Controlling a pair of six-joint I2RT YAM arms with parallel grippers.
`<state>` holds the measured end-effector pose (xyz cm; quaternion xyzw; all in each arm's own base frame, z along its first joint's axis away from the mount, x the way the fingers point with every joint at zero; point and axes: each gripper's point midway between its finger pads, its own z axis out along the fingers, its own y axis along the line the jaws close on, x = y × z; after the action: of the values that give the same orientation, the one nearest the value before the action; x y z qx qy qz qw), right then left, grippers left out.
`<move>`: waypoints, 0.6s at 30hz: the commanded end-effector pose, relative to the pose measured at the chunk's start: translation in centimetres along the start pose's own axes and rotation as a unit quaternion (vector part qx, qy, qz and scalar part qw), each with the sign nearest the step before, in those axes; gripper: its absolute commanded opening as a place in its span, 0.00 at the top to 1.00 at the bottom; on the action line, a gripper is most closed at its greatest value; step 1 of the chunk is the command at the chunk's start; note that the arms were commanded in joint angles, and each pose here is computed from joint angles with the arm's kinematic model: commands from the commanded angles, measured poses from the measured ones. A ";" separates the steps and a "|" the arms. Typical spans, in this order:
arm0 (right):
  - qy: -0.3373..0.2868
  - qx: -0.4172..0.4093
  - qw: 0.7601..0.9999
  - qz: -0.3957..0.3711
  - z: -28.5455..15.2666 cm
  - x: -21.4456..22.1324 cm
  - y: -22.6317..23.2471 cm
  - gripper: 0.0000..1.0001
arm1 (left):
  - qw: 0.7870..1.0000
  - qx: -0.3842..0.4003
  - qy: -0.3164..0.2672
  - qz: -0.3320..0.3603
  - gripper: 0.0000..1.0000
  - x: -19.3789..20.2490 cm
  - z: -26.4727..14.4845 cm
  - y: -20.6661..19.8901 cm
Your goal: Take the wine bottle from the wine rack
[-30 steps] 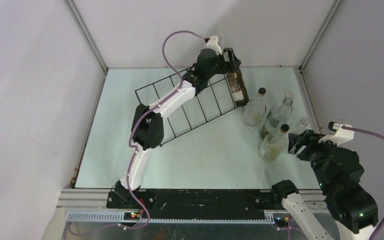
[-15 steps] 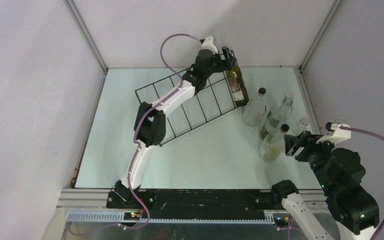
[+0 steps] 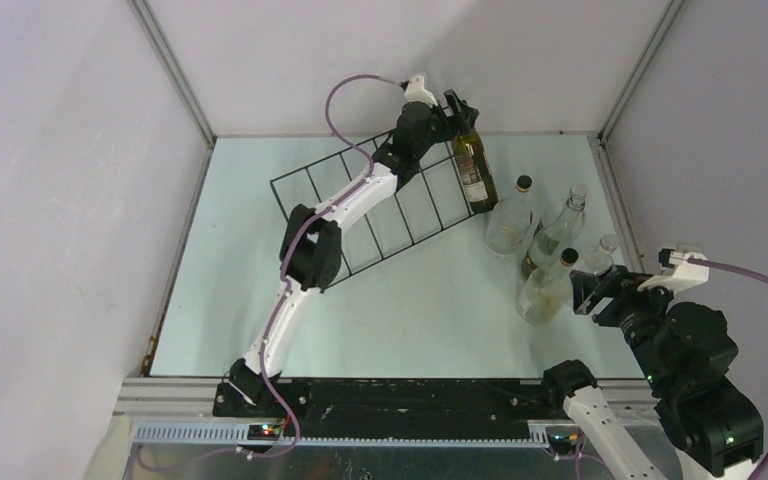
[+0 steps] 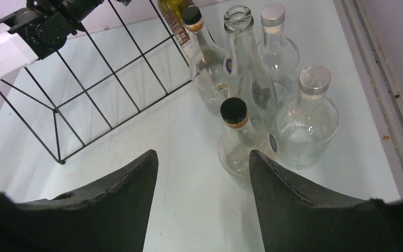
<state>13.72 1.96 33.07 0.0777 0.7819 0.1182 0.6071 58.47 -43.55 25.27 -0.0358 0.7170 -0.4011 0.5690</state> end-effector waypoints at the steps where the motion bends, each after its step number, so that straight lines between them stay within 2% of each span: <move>1: -0.021 -0.002 1.000 0.013 -0.8 -1.1 0.1 0.33 | 0.998 0.000 -0.044 -0.033 0.09 -2.4 0.7 -0.2; 18: -0.027 -0.005 0.999 0.023 -1.5 -1.0 0.0 0.32 | 0.993 -0.032 -0.069 -0.085 0.17 -1.7 2.1 2.5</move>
<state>13.12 1.88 33.33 0.0884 0.7735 0.1300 0.6140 60.48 -43.32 23.12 -0.1124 0.7097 -0.4142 0.5586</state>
